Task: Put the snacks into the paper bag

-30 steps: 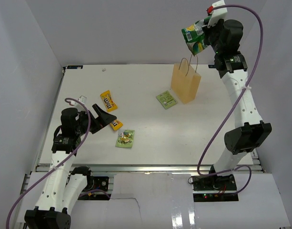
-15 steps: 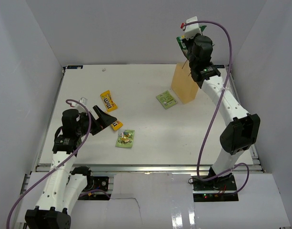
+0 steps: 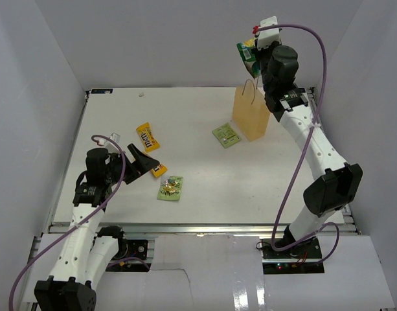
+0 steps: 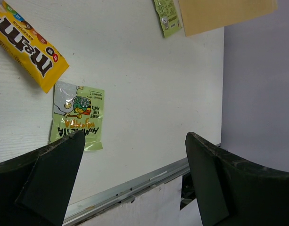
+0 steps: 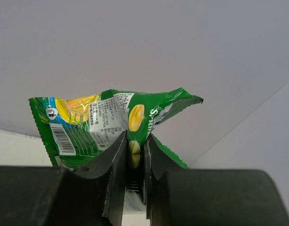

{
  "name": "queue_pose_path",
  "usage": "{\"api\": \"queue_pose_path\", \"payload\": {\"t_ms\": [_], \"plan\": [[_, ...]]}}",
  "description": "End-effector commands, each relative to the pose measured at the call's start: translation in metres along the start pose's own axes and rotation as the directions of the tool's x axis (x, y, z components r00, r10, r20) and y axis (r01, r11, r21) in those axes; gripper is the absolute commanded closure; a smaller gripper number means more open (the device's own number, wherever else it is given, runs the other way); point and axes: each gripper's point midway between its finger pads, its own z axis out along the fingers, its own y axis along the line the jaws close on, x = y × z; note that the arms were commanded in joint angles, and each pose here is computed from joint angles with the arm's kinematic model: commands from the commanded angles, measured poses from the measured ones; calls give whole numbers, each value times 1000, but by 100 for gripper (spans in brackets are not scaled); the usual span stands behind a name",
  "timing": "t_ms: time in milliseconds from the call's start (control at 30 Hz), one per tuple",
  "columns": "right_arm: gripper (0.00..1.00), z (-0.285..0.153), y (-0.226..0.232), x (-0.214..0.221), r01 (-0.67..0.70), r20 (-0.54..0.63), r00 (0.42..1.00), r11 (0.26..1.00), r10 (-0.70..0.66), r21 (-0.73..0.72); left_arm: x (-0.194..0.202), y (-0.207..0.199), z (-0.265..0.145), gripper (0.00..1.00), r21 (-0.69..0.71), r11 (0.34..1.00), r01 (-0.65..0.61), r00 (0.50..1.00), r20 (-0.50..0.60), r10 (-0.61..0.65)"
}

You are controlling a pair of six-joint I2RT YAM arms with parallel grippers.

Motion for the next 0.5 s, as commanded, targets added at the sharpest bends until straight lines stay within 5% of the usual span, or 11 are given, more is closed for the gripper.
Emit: {"api": "queue_pose_path", "payload": {"t_ms": [0, 467], "plan": [[92, -28, -42, -89, -140, 214, 968, 990, 130, 33, 1, -1, 0, 2, 18, 1000, -18, 1000, 5, 18], [92, -10, -46, -61, -59, 187, 982, 985, 29, 160, 1, -4, -3, 2, 28, 999, -22, 1000, 12, 22]]}}
